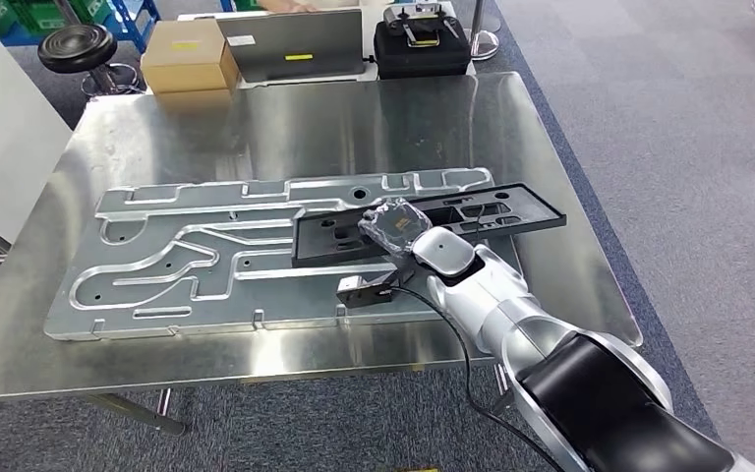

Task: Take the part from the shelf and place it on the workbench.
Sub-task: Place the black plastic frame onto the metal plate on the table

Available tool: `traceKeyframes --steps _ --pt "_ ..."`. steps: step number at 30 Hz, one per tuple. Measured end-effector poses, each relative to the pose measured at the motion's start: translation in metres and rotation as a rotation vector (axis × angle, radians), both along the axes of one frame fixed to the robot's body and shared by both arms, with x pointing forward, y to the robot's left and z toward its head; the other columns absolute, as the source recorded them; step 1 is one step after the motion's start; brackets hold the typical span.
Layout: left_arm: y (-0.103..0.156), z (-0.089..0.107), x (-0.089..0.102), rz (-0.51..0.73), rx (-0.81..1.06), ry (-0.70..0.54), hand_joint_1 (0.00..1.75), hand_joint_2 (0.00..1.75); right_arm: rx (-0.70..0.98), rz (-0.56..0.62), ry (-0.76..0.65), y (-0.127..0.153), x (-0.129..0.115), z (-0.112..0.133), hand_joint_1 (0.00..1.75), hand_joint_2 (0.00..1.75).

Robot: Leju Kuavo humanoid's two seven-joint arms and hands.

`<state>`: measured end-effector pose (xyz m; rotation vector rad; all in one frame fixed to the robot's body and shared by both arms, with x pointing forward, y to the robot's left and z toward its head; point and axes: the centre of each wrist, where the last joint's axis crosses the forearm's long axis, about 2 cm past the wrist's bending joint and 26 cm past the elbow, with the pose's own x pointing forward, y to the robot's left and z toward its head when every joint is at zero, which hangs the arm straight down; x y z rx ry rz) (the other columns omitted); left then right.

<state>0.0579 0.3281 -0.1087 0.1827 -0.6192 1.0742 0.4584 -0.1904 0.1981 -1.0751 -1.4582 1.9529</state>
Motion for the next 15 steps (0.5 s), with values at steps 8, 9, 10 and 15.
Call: traceKeyframes --steps 8,9,10,15 --pt "-0.001 0.0 0.004 -0.018 -0.006 0.011 0.0 0.0 0.02 -0.01 0.009 0.0 -0.005 -0.01 0.0 0.0" --pt "-0.001 0.001 0.005 -0.021 -0.007 0.01 0.0 0.0 0.024 -0.01 0.004 0.0 -0.005 -0.011 0.0 0.0" --pt "-0.001 0.001 0.005 -0.023 -0.008 0.01 0.0 0.0 0.029 -0.009 -0.002 -0.001 -0.006 -0.012 0.0 0.0" --pt "-0.001 0.001 0.008 -0.028 -0.016 0.007 0.0 0.0 0.109 0.022 -0.056 -0.001 -0.007 -0.011 0.0 0.0"
